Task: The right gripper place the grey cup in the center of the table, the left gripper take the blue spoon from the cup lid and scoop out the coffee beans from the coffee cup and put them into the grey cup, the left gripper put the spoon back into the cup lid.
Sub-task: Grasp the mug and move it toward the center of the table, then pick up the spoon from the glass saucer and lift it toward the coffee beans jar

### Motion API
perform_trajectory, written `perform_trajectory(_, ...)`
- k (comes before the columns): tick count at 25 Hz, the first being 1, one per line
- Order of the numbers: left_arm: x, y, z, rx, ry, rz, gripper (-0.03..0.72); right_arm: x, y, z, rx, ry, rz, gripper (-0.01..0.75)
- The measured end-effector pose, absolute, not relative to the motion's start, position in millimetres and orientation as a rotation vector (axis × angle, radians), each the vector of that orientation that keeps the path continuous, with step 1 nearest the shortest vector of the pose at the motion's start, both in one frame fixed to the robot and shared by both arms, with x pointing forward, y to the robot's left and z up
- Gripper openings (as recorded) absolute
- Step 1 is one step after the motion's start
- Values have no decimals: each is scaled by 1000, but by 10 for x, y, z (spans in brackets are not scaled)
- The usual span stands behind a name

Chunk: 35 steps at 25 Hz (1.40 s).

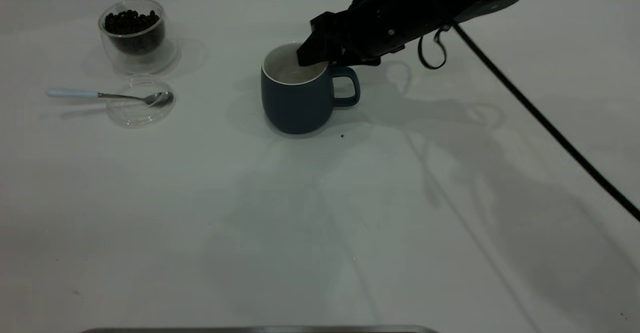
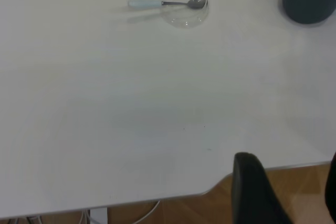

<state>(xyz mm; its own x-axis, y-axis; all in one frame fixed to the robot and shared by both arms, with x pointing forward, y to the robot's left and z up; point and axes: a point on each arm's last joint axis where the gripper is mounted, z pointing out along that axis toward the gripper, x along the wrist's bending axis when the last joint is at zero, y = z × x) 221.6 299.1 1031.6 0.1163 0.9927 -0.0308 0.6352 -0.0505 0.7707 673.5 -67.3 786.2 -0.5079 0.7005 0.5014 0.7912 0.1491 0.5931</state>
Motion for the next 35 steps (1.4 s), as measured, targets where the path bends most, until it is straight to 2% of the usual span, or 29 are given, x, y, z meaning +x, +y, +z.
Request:
perform_trajectory(8, 2216, 2991, 10316, 1758, 1587, 714, 405, 6748, -933, 8209, -1288, -2269, -1251, 453)
perform_trajectory(15, 2216, 2991, 10316, 1758, 1587, 714, 405, 6617, -1226, 8943, -1081, -2075, -1161, 453)
perform_trajectory(20, 2216, 2991, 10316, 1758, 1587, 714, 405, 6541, -1507, 9372, -1257, -2162, -905, 453)
perform_trajectory(23, 2216, 2991, 10316, 1758, 1587, 714, 405, 6411, -1714, 9630, -1431, -2339, -588, 453)
perform_trajectory(27, 2216, 2991, 10316, 1758, 1587, 714, 405, 6109, -1975, 10104, -1685, -2477, -359, 453)
perform_trajectory(31, 2216, 2991, 10316, 1759, 1586, 715, 405, 5500, -2139, 10545, -1751, -2524, -383, 453)
perform_trajectory(35, 2216, 2991, 10316, 1759, 1586, 715, 405, 4827, -2297, 10628, -1773, -2522, -362, 453)
